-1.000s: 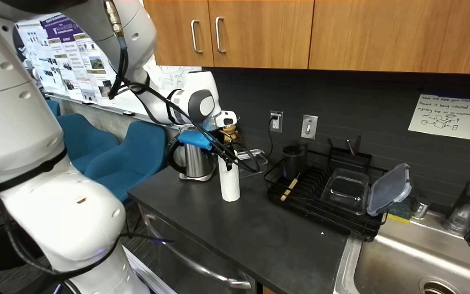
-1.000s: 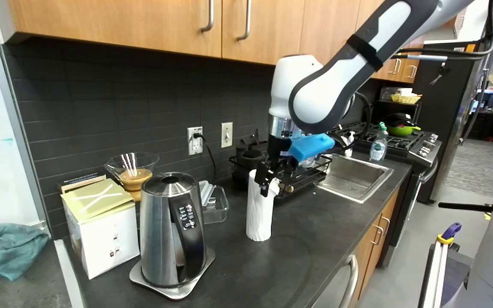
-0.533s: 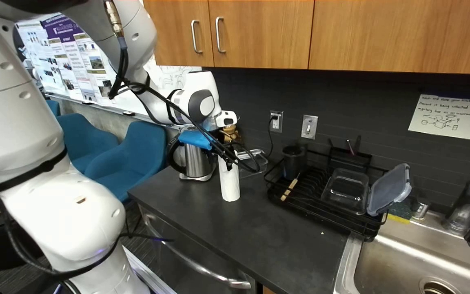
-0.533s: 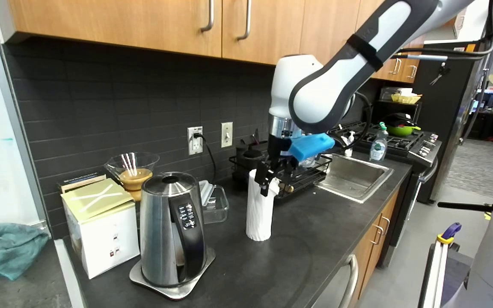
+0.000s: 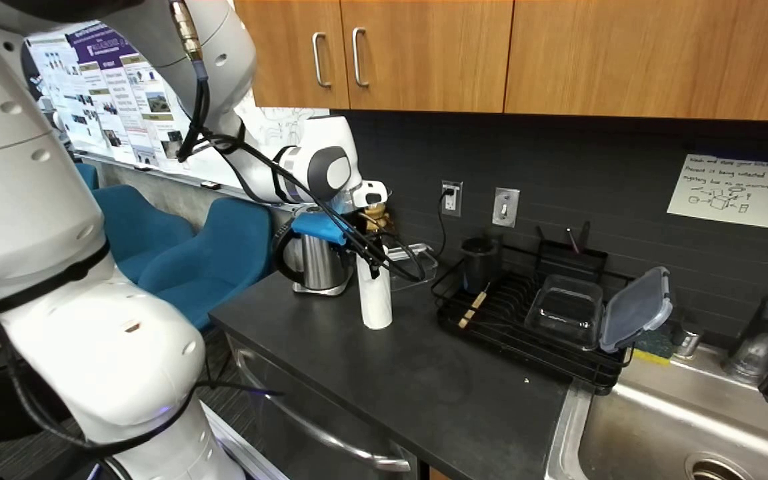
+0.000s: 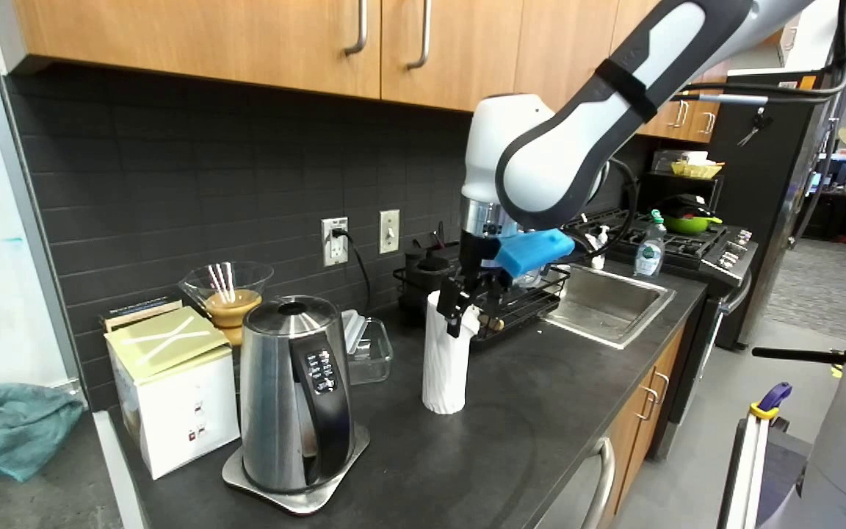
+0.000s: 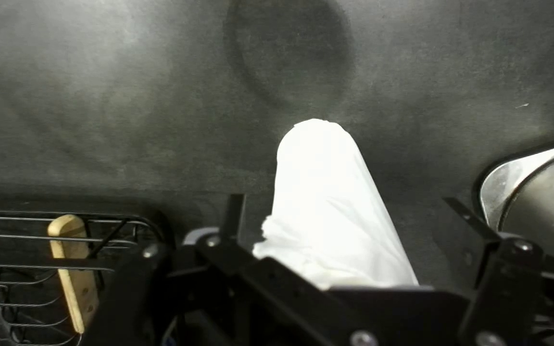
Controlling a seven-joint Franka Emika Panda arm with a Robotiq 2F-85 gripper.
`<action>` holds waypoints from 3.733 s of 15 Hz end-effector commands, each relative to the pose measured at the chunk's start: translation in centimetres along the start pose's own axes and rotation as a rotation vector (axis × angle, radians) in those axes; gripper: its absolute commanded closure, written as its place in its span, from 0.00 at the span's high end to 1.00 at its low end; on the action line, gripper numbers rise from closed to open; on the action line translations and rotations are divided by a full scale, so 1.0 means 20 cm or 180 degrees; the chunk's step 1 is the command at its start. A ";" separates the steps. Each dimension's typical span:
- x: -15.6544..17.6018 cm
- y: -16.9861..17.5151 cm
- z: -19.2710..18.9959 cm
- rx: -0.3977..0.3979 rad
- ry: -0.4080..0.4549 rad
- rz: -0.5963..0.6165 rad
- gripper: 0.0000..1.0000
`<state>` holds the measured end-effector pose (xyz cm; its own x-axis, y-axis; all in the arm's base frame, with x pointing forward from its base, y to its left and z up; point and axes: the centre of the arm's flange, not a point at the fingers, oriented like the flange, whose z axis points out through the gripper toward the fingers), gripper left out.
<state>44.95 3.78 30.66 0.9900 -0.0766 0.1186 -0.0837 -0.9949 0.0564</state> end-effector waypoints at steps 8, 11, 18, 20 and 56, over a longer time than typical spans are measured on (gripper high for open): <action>0.00 0.04 0.02 -0.0008 0.0048 0.0064 1.00; 0.01 0.04 0.01 -0.0001 0.0007 0.0055 1.00; 0.01 0.05 0.01 0.0000 0.0013 0.0074 1.00; 0.01 0.05 0.01 0.0000 0.0014 0.0074 1.00; 0.01 0.05 0.00 0.0022 0.0035 0.0024 0.73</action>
<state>45.06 2.77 30.57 0.9878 -0.0969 0.1223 -0.1040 -0.9931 0.0538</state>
